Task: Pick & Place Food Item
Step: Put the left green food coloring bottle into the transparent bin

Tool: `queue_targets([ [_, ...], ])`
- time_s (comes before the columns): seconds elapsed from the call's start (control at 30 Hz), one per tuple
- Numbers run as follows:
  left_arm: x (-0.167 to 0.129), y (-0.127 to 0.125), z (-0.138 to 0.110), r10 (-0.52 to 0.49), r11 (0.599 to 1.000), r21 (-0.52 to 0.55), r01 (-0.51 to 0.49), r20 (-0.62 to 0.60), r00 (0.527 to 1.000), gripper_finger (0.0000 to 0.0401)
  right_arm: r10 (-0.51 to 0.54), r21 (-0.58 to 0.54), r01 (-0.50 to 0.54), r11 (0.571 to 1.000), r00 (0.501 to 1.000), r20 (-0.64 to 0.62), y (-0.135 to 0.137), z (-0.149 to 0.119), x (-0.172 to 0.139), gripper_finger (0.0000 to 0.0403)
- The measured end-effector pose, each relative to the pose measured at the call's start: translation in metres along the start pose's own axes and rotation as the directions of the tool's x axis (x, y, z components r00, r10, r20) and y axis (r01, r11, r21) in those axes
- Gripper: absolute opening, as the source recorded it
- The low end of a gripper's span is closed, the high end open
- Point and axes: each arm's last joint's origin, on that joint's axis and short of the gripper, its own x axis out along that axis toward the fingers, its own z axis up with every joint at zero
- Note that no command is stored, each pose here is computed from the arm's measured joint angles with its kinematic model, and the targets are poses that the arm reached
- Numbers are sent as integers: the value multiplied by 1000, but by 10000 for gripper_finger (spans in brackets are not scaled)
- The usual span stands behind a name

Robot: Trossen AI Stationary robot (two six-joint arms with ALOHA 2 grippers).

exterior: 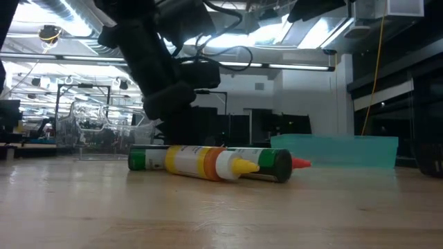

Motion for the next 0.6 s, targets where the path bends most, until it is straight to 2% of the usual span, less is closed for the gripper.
queue_targets([
  [0.23, -5, -4, 4, -16, 1000, -5, 16, 42, 999, 106, 0, 0, 0, 1000, 1000, 0, 0, 0, 0, 258],
  [0.4, -32, -10, 12, 84, 996, 10, -87, 177, 981, 106, 12, -1, -12, 1000, 1000, -8, 0, 0, 0, 258],
  [0.5, -54, -10, 16, 164, 986, -13, -167, 291, 943, 106, 21, -3, -21, 1000, 1000, -15, 0, -1, 0, 258],
  [0.6, -77, -7, 12, 209, 977, -58, -203, 427, 880, 106, 22, -7, -22, 1000, 1000, -18, 0, -1, 0, 258],
])
